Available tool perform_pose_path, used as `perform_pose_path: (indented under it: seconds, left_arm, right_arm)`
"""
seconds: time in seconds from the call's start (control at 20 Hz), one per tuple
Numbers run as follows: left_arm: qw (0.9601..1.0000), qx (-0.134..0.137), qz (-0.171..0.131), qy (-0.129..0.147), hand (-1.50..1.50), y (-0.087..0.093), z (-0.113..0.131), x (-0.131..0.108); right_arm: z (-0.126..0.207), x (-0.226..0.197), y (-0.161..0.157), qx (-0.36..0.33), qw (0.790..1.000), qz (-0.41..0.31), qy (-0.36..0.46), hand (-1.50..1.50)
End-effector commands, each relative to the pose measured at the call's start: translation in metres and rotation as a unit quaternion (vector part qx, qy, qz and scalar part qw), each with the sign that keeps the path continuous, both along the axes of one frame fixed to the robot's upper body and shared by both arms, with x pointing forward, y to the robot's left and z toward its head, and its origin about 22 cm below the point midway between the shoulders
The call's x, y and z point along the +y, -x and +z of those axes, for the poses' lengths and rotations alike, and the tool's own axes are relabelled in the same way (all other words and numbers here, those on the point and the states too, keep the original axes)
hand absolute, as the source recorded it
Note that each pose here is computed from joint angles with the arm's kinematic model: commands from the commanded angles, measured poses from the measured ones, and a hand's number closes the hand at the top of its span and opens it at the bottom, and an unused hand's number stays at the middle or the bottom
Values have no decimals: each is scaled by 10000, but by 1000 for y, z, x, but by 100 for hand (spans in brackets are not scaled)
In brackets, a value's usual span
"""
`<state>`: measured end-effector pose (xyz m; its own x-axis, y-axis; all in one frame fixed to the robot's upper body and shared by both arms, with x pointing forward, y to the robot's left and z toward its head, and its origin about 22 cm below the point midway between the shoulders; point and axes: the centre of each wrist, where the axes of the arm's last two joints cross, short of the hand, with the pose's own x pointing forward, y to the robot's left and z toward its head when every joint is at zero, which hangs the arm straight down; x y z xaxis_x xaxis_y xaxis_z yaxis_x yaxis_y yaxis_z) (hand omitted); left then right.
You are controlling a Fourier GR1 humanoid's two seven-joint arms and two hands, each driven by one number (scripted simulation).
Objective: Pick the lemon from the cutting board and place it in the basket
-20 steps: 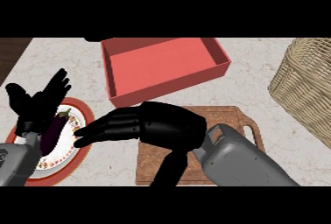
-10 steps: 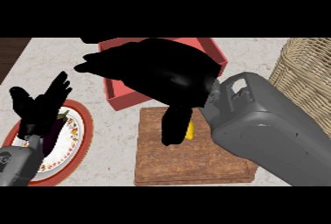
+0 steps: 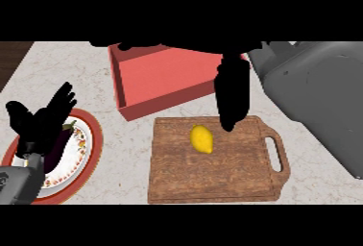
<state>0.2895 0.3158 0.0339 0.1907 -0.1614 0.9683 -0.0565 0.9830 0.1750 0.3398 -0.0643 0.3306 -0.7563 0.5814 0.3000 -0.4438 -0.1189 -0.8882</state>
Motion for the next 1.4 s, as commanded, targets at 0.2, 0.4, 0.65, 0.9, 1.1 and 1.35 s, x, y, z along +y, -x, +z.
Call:
perform_pose_path:
  seconds: [0.2,0.4,0.65,0.9,1.1,1.35]
  left_arm:
    - [9998,-78,154,-25,0,-18,7,-8]
    - [10000,43,-31,43,0,6,2,5]
    - [10000,-59,3,-19,0,-4,8,-3]
    - [10000,-77,-26,-30,0,-3,28,10]
    - [10000,-59,-24,3,0,10,-11,0]
    - [10000,-74,-23,14,0,-2,-2,-8]
  right_arm:
    - [0,-39,-17,793,9964,257,-182,-150]
    - [-16,-90,-26,805,9932,32,-846,-150]
    - [-56,-94,-11,860,9922,151,-888,-150]
    - [-110,-97,-16,824,9900,74,-1140,-150]
    - [-151,-75,-7,808,9867,93,-1410,-150]
    - [-195,-59,-18,1144,9769,36,-1804,-150]
